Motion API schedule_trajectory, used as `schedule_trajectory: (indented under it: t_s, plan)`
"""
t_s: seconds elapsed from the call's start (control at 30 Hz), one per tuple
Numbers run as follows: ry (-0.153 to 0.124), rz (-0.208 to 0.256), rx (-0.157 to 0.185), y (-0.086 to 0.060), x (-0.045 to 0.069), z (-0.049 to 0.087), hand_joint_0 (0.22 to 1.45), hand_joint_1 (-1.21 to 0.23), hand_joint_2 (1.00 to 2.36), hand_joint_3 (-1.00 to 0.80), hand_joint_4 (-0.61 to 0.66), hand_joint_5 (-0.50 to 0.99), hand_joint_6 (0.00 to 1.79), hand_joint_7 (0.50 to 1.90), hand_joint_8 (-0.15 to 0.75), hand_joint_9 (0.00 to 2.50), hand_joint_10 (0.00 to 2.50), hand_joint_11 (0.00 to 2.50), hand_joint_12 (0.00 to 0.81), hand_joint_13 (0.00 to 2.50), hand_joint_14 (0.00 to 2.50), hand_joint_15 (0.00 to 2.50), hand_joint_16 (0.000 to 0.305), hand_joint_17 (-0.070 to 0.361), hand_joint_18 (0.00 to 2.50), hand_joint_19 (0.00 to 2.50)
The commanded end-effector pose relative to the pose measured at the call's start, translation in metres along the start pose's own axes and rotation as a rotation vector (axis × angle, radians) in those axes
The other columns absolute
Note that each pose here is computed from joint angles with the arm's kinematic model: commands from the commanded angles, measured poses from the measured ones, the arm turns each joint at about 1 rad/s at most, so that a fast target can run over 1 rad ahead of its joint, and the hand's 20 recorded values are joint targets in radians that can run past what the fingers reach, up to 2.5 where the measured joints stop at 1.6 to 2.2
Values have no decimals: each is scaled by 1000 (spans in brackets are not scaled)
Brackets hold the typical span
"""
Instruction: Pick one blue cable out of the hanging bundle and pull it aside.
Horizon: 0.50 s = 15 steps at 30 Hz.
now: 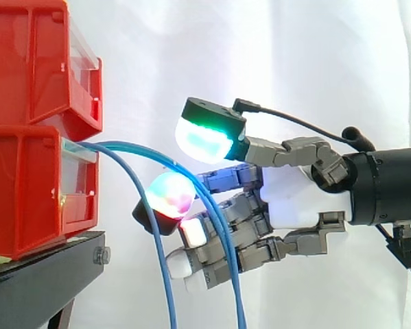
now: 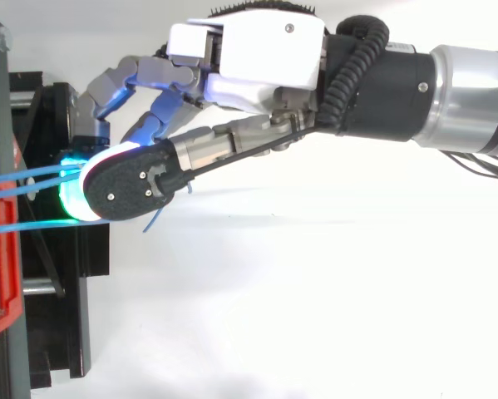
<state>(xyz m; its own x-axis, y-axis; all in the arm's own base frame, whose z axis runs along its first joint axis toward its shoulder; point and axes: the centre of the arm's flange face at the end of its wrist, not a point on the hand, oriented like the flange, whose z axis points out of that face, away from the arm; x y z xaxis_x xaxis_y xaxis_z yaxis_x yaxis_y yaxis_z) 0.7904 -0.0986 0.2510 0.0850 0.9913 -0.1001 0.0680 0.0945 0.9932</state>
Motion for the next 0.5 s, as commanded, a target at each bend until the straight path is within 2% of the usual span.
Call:
schedule_trajectory:
  t_s: [0.0,0.33,0.4,0.47]
  plan:
    - [2,1,-2,0,-1,0,573,-545,1009,-399,83,-104,821,872,245,992,16,525,248,728,16,392,37,84,561,409]
    - [4,4,-19,10,-9,3,575,-597,1015,-277,44,-110,864,942,246,985,17,548,246,714,17,396,37,84,559,411]
    - [7,4,-21,10,-11,3,571,-632,1017,-224,50,-120,893,875,247,976,17,550,249,713,16,402,37,84,558,410]
    - [8,4,-21,10,-12,3,568,-640,1017,-200,66,-121,898,869,255,974,19,548,256,720,16,397,39,88,569,401]
